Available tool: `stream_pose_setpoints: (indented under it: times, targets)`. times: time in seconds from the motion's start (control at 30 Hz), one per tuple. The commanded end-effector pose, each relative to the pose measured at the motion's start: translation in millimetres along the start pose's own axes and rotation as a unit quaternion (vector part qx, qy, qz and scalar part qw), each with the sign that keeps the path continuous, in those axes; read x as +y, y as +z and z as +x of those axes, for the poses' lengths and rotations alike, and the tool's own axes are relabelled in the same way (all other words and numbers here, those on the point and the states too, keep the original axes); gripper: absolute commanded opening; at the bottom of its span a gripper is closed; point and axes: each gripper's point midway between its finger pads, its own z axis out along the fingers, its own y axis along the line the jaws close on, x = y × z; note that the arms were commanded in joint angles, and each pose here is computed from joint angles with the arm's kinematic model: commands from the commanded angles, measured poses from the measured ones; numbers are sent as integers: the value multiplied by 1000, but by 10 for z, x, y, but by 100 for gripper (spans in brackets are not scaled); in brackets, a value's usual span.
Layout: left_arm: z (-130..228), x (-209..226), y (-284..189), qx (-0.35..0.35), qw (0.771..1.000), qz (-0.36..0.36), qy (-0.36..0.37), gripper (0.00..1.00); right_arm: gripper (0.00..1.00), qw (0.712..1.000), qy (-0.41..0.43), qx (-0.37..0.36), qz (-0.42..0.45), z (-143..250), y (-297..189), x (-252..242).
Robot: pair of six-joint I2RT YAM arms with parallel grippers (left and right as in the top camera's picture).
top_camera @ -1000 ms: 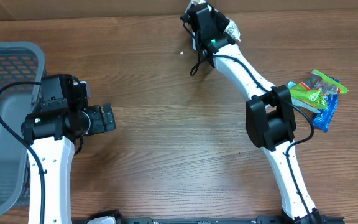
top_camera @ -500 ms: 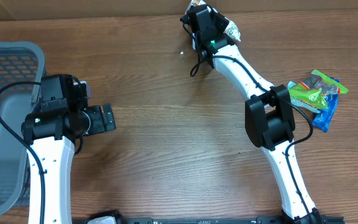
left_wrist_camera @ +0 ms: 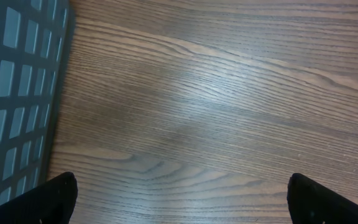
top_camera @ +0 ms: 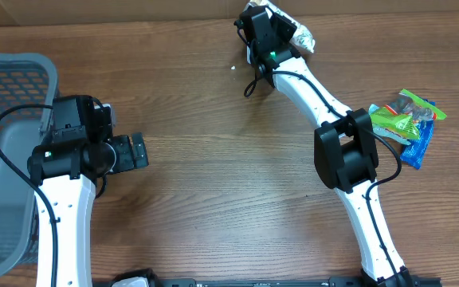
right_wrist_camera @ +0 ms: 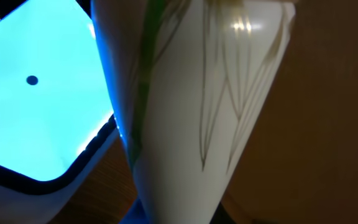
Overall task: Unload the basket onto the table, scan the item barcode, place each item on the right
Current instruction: 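Hold the white tube's barcode in front of the scanner, then carry the white tube right and set it beside the scanned pile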
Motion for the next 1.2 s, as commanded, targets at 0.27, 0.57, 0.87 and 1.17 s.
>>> stream_pose_setpoints:
  times: [0.27, 0.57, 0.87, 1.17]
  targets:
    - [-2, -21, -8, -1, 1000, 5, 10, 100, 4, 995, 31, -48, -81, -264, -723, -234]
    - [-2, -21, -8, -1, 1000, 5, 10, 99, 4, 954, 151, -118, -233, -180, -1885, -954]
    - [-2, -21, -8, -1, 1000, 5, 10, 100, 4, 834, 368, -50, -409, 654, -2488, -1486]
    - [-2, -21, -8, -1, 1000, 5, 10, 100, 4, 717, 547, 213, -375, 2337, -1763, -1555]
